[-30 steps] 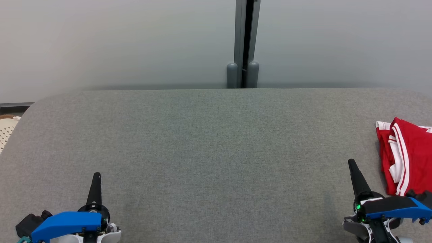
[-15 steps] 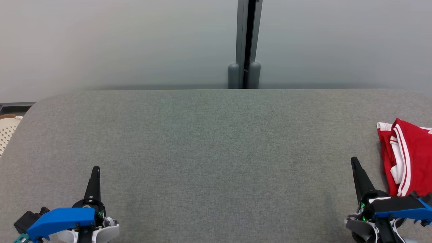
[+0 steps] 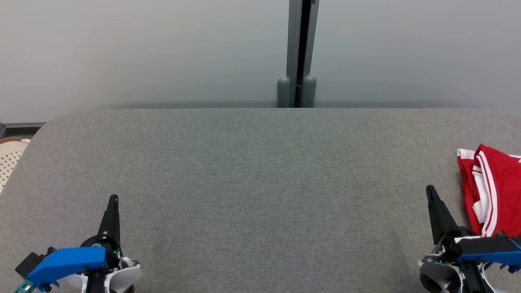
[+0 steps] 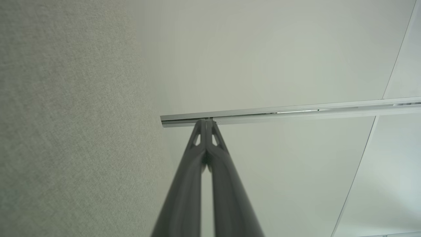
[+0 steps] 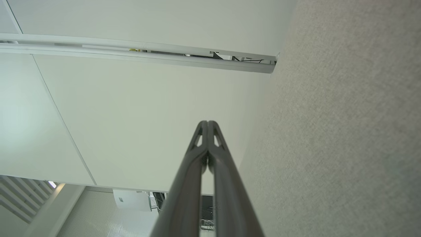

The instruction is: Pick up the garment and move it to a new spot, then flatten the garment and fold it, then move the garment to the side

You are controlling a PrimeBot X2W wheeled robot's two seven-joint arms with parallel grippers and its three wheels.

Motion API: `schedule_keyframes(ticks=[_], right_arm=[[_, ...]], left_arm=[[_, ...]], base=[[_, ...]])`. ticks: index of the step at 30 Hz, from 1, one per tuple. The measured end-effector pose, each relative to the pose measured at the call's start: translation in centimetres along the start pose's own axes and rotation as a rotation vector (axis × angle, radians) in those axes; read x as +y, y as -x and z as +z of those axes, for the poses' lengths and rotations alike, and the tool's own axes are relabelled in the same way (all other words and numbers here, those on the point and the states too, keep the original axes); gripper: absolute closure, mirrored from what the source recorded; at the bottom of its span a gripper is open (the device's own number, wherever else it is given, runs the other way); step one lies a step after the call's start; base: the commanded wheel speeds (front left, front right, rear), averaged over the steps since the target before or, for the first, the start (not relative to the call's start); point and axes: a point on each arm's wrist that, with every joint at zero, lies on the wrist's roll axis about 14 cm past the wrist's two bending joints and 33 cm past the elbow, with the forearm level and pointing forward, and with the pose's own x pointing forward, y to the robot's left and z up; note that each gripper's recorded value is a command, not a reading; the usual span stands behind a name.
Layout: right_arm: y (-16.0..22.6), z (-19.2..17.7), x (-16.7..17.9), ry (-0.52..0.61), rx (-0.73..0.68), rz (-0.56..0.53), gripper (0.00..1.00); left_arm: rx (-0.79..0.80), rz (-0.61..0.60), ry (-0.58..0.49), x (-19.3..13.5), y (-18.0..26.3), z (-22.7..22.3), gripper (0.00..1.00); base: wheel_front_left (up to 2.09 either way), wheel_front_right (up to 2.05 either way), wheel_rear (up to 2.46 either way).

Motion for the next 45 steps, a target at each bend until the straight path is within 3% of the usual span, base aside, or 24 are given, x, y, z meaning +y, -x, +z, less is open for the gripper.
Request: schedule_keyframes(ticks=[14,45], right_arm=[[-0.1,0.0,0.9,-0.092,0.005,0.033,1.00],[0.0,0.1,0.9,-0.093,0.005,0.033,1.00]], left_arm=[[-0.001,-0.039,0.084,-1.1,-0.2,0.3,1.00],[-0.001,-0.040,0.084,-1.2,-0.2,0.3,1.00]], base=[[0.00,0.00,0.00],[0.00,0.00,0.00]])
